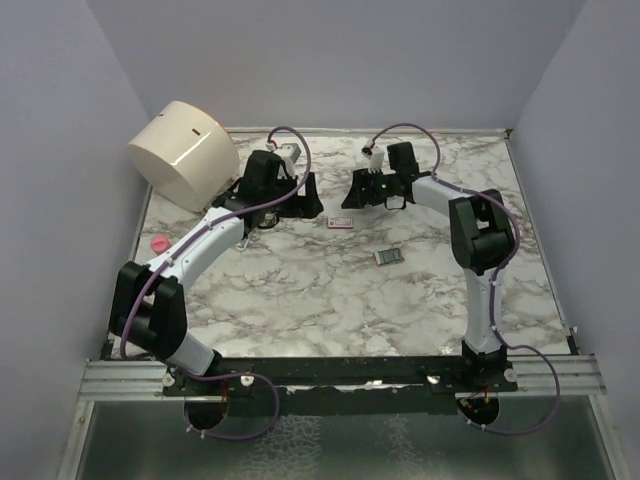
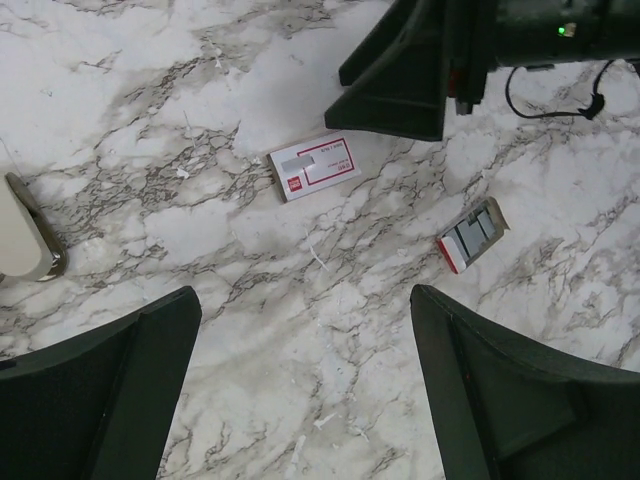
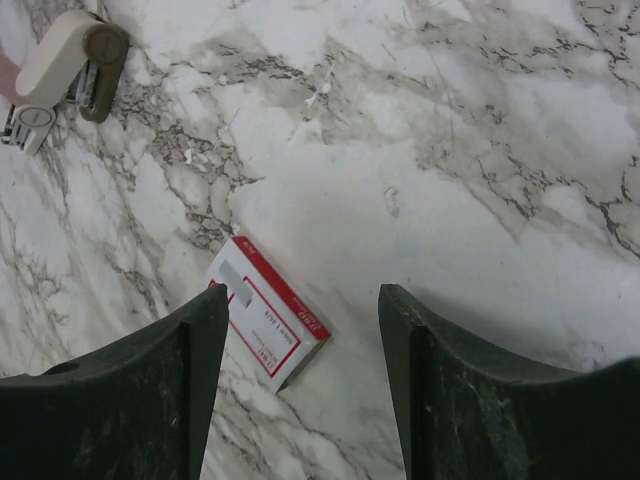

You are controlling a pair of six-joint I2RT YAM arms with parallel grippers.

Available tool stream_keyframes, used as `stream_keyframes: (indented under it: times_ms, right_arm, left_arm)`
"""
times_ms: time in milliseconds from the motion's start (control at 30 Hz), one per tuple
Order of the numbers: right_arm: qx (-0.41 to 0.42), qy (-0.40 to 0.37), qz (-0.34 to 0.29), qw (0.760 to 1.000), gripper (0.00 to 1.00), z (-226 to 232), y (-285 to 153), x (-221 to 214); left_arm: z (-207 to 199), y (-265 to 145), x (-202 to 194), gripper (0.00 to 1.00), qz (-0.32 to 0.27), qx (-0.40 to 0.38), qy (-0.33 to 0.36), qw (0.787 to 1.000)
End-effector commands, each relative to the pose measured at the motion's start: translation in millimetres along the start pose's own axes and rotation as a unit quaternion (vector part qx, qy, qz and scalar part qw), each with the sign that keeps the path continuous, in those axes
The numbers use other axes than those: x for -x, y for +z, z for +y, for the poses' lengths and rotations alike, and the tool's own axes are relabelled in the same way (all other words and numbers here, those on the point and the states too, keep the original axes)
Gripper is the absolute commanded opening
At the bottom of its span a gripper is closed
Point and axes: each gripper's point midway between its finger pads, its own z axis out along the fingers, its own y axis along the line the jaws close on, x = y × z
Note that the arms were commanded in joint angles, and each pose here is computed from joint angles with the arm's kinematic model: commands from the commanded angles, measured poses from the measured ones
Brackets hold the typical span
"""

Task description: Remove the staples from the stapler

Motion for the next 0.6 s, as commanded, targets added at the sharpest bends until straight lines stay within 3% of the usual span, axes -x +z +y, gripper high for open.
stream_keyframes:
  times_ms: [0,200,567]
  right_arm:
    - [0.024,0.035,0.007,0.999,0.61,1,18,7]
    - [0.052,0.045,0.041,0.997,0.59,6,30,-14]
    - [0.117,0.080,0.089,0.986,0.54,60,37,-77]
  left_arm:
    - [7,-9,-4,0.89,-0.005,0.014,0.035,0.999]
    - [16,-13,-13,0.89,0.002,0.033,0.042,0.999]
    - [24,-6,-16,0.89,0.000,0.043,0.055,0.998]
